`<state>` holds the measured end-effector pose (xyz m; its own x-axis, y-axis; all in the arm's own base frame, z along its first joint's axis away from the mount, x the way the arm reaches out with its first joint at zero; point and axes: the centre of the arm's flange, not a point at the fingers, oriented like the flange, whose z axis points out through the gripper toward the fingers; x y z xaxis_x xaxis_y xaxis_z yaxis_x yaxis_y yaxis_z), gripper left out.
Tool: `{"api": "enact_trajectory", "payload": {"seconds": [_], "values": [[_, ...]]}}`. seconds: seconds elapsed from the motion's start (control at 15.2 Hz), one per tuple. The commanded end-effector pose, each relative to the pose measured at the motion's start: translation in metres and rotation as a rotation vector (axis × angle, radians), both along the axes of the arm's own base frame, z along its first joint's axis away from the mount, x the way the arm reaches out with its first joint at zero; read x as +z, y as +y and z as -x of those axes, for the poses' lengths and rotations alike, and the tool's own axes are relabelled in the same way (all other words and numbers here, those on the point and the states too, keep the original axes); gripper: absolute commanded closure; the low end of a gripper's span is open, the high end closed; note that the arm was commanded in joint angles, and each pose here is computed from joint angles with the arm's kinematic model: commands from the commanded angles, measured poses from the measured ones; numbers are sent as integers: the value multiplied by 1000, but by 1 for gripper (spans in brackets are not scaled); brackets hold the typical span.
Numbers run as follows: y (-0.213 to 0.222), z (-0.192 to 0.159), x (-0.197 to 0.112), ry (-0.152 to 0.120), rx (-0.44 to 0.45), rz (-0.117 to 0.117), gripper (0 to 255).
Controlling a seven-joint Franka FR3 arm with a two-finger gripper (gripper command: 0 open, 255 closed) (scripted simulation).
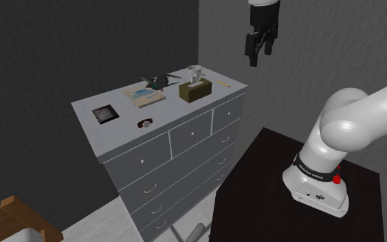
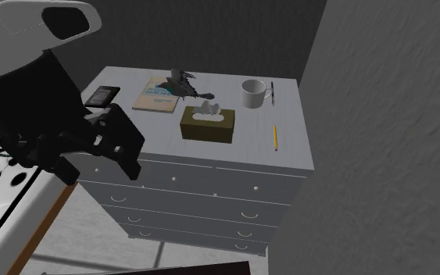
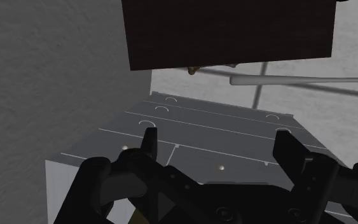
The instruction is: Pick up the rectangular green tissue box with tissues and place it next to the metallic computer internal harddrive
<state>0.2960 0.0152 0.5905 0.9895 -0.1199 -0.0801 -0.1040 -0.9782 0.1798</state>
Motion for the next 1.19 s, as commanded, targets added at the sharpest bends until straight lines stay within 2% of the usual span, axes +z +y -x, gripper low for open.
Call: {"api": "enact_trajectory", "payload": {"seconds": [0.0,1.12], "values": [[0,0,0,0,0,0,0],[-73,-156,-109,-241,-326,-207,0]]}}
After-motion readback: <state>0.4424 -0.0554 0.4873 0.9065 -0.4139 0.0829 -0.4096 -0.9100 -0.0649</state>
